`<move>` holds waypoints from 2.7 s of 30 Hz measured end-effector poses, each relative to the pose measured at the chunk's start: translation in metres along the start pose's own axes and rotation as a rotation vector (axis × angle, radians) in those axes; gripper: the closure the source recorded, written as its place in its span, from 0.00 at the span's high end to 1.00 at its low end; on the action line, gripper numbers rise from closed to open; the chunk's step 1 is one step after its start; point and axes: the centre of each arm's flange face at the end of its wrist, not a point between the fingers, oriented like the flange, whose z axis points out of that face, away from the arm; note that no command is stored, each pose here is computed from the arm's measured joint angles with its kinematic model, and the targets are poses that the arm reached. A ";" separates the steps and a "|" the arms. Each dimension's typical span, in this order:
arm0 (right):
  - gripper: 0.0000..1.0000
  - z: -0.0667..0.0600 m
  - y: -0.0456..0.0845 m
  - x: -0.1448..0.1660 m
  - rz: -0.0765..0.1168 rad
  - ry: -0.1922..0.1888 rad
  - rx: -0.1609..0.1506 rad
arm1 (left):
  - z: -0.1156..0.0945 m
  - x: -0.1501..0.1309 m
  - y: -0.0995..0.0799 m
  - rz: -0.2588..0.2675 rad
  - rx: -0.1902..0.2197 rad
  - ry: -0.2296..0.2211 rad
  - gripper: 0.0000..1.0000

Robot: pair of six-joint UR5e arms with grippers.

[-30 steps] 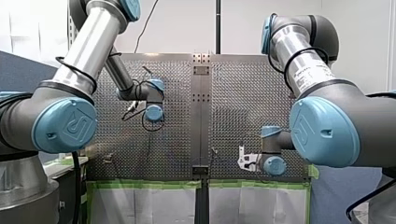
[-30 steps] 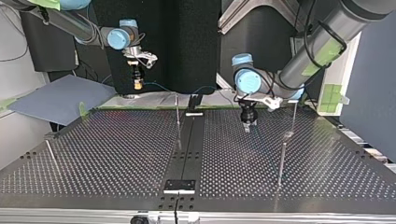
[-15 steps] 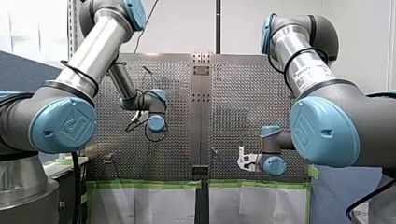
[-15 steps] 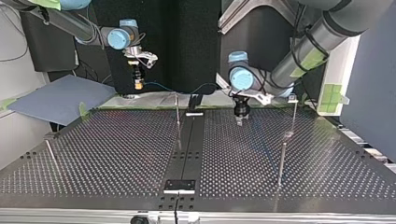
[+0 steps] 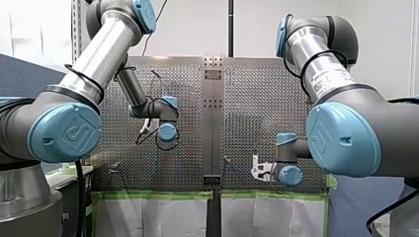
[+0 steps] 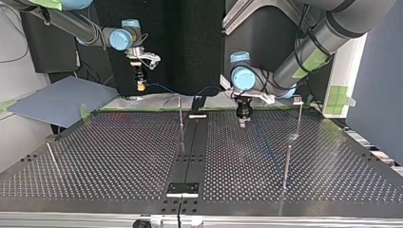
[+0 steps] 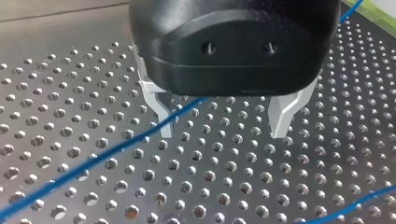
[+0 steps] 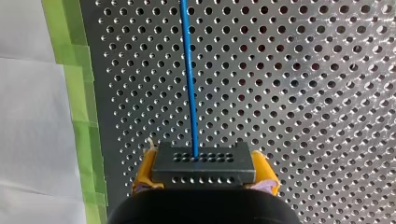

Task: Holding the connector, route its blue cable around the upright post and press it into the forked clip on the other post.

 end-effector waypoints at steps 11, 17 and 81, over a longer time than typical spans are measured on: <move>0.00 -0.001 -0.003 0.000 -0.001 -0.002 0.005 | 0.000 0.020 -0.005 0.057 -0.014 0.058 1.00; 0.00 -0.001 -0.003 0.000 -0.001 -0.002 0.006 | 0.000 0.032 -0.014 0.101 -0.009 0.077 1.00; 0.00 -0.001 -0.003 0.000 0.004 0.001 0.006 | -0.062 0.107 -0.126 0.154 0.299 0.167 1.00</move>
